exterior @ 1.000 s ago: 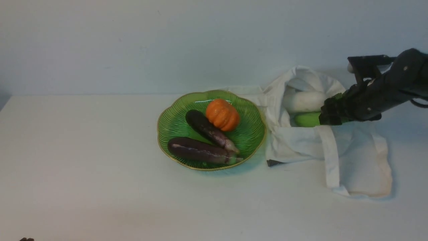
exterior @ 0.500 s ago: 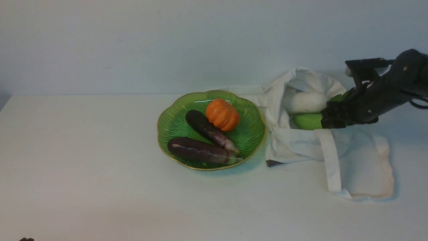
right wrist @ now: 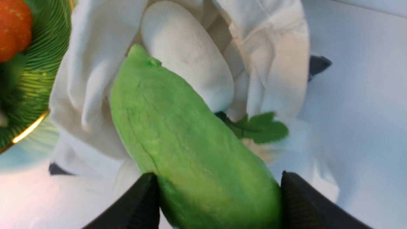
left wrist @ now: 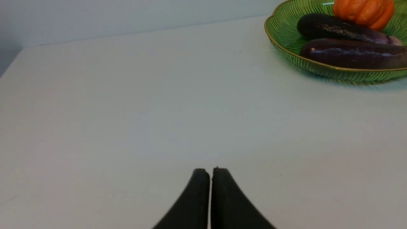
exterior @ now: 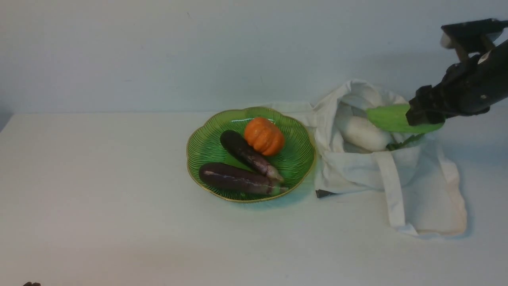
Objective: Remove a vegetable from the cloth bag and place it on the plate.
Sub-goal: Use the right arm to grab a chayote from the bag, then use the right arm to put the chayote into the empty plate on the left
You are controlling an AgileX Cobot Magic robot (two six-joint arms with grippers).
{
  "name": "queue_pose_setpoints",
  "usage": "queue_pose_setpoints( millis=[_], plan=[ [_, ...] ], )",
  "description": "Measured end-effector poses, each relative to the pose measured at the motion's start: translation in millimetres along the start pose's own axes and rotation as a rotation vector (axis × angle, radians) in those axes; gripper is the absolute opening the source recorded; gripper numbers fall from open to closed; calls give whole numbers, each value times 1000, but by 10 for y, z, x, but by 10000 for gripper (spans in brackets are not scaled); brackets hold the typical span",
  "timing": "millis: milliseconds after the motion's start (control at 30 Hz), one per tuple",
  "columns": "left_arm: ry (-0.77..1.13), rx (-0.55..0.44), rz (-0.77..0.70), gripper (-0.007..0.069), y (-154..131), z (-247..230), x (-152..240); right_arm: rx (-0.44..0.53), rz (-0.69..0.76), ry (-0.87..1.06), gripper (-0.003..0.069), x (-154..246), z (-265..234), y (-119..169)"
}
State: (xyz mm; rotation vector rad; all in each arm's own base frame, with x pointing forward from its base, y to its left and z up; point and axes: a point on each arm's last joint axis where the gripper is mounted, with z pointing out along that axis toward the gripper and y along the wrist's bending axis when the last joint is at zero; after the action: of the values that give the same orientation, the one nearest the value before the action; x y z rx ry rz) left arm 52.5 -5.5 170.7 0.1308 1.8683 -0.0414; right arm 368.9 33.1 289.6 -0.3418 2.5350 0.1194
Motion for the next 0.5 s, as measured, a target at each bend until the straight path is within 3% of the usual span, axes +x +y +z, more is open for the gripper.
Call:
queue_pose_setpoints(
  millis=[100, 233, 367, 500],
  plan=[
    [0, 0, 0, -5, 0, 0, 0, -8, 29, -15, 437, 5, -236, 41],
    [0, 0, 0, -5, 0, 0, 0, -130, 107, -64, 437, -43, -351, 235],
    [0, 0, 0, -5, 0, 0, 0, -271, 103, -88, 437, -123, -167, 596],
    [0, 0, 0, -5, 0, 0, 0, -341, 89, -122, 437, -184, 189, 1027]
  ],
)
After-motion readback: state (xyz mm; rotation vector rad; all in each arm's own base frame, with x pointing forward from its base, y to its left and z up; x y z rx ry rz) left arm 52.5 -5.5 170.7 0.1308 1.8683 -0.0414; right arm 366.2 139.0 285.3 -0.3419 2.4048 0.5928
